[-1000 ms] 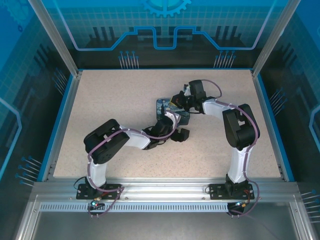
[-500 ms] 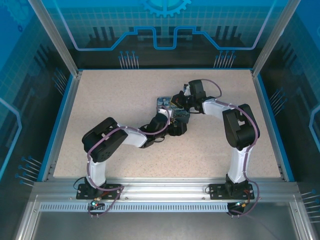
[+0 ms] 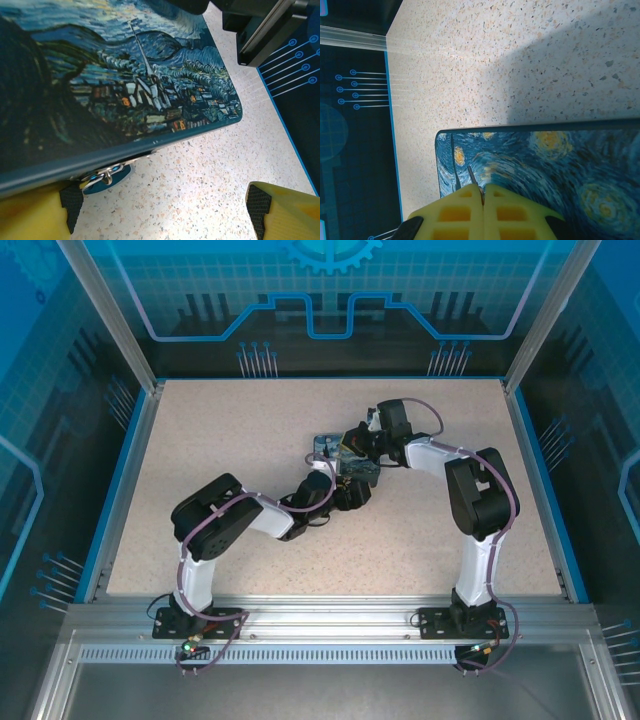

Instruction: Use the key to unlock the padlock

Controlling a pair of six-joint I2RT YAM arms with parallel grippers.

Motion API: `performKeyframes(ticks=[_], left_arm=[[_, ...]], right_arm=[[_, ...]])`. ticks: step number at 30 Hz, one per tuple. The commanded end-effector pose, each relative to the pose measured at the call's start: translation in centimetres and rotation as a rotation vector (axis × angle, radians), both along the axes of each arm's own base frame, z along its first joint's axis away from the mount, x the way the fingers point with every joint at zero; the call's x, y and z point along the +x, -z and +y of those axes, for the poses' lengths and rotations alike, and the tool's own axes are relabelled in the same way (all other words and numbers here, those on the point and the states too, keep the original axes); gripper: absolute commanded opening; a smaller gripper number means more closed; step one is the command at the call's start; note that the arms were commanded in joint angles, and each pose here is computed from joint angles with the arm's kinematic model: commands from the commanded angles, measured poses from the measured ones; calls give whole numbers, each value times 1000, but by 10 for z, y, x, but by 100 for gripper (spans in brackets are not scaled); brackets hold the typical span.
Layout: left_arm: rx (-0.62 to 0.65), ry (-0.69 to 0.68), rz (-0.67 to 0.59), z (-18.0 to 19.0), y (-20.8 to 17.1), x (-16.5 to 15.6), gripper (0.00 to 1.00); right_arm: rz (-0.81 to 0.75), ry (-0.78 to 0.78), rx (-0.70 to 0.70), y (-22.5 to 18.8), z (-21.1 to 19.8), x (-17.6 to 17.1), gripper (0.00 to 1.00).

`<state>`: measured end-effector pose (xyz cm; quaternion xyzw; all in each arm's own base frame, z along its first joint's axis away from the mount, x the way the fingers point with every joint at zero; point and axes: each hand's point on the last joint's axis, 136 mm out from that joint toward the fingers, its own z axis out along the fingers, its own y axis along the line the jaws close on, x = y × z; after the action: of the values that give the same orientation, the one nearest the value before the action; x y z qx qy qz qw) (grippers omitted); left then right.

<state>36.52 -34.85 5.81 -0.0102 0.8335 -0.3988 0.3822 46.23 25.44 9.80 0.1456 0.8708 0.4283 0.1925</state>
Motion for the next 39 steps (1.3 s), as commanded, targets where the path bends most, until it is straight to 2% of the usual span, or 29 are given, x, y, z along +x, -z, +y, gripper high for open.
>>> performKeyframes(ticks=[1,4,7,14,18,24,30,33,39], left_arm=[[56,-32,-48,3,1,11,87],[93,-34,-56,3,6,13,87],[79,-21,-52,-3,6,12,87],[-90,6,-66,-13,-30,2,81],[-141,-7,-78,-11,-43,0,76],[-134,-54,-34,-7,-23,4,75],[-60,-83,-14,-7,2,3,72],[-61,-77,-8,-12,6,2,69],[-90,-85,-20,-17,2,-1,68]], right_arm=[[42,-18,-25,15,5,-8,0],[47,-20,-25,17,7,-9,0],[46,-22,-25,17,9,-9,0],[51,-22,-28,19,10,-10,0],[51,-26,-29,19,11,-10,0],[55,-22,-30,21,10,-11,0],[58,-24,-27,22,11,-11,0],[59,-25,-25,23,12,-11,0],[62,-27,-24,24,14,-11,0]])
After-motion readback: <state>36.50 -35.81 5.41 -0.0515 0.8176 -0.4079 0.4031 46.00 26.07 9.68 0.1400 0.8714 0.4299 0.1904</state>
